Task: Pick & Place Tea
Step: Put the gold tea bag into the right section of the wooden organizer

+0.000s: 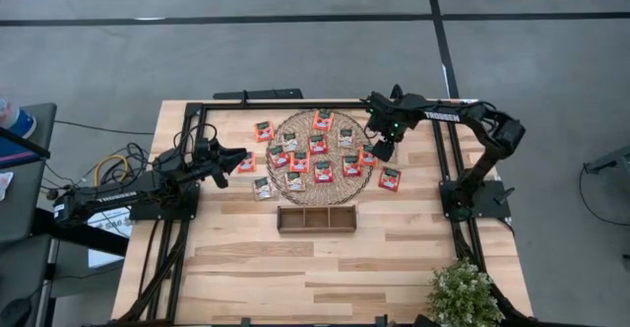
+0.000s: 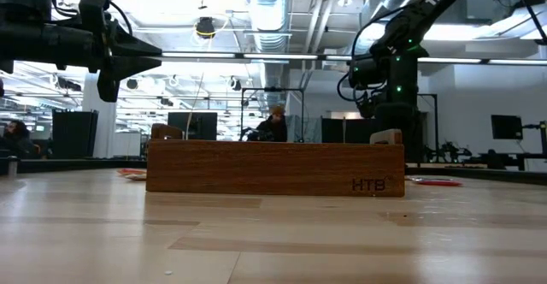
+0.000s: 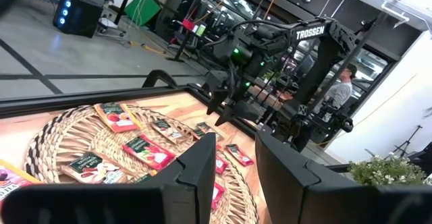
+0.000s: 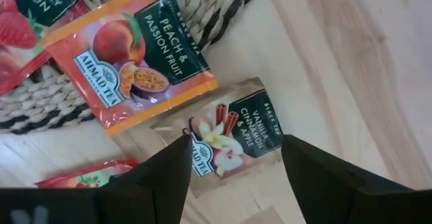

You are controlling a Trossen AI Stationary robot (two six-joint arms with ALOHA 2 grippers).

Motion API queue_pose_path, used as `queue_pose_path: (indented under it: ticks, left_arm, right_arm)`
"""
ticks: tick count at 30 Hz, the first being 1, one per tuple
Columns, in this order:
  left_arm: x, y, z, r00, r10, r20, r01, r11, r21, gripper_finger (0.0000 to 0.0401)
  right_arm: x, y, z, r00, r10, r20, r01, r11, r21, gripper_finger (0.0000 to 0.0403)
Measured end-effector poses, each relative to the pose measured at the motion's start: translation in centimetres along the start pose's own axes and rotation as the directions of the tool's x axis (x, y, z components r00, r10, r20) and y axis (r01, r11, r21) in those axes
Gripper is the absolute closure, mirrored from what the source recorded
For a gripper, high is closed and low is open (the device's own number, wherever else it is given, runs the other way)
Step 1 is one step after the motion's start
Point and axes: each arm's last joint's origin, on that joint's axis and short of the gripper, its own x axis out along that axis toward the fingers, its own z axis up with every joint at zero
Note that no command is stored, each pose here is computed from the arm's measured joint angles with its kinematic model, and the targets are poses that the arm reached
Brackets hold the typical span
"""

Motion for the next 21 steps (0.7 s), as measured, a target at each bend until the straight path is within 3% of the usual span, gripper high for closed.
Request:
queue_pose_path:
  ticks: [11,21]
  left_arm:
    - [0.0,0.0,0.0,1.0,0.003,0.002,-0.003,1.0,-0.001,0.0304]
    - [0.0,0.0,0.0,1.0,0.003,0.002,-0.003,1.0,-0.006,0.0304]
  right_arm:
    - [0.1,-1.7,-0.1,0.998,-0.061,-0.004,0.061,0.996,0.07,0.0181]
    - [3.7,-1.5,0.5,0.99,-0.078,-0.118,0.082,0.996,0.029,0.0181]
